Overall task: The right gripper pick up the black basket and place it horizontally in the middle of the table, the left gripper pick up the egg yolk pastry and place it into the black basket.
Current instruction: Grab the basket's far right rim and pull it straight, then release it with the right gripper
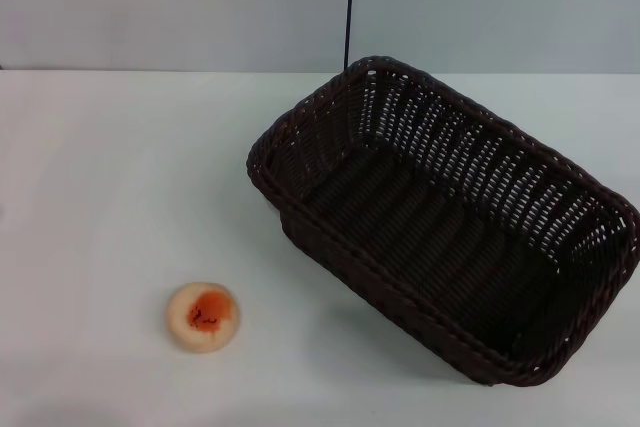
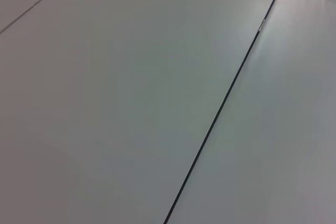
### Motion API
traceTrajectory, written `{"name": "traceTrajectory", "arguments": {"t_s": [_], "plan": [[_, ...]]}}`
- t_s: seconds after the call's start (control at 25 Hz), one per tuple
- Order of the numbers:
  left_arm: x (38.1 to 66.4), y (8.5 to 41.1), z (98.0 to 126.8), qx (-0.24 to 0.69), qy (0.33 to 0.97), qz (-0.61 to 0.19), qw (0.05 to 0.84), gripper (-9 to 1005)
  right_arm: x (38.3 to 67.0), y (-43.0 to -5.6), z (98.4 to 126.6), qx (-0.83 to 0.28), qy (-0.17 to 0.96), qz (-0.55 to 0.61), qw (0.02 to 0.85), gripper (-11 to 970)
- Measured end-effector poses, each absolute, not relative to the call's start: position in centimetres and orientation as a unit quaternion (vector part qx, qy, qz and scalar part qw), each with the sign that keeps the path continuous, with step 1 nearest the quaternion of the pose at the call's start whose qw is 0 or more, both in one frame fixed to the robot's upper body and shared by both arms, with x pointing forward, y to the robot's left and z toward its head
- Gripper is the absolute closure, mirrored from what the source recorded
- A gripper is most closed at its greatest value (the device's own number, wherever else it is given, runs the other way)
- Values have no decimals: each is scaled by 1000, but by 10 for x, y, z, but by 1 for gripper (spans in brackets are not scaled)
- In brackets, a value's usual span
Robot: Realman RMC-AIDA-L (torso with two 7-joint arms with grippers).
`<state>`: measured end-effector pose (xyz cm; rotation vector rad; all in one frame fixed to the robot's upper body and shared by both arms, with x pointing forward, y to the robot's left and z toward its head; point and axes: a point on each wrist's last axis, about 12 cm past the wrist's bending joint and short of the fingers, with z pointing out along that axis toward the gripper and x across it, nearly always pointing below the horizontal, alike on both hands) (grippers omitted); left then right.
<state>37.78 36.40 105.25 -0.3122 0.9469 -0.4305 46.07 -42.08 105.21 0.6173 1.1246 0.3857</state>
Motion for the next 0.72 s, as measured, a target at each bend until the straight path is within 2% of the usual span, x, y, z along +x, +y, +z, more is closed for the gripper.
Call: {"name": "traceTrajectory", "arguments": {"t_s": [0.48,0.64,0.72], "plan": [[378,362,1052,-146,452,-210,854,192,459,-422,1051,280,529,178,781,726],[378,361,1052,-147,452,-211,854,195,467,-425,1061,224,556,187,778,721],[378,361,1052,-147,452,-211,854,196,475,-433,1076,174,575,205,773,718]]}}
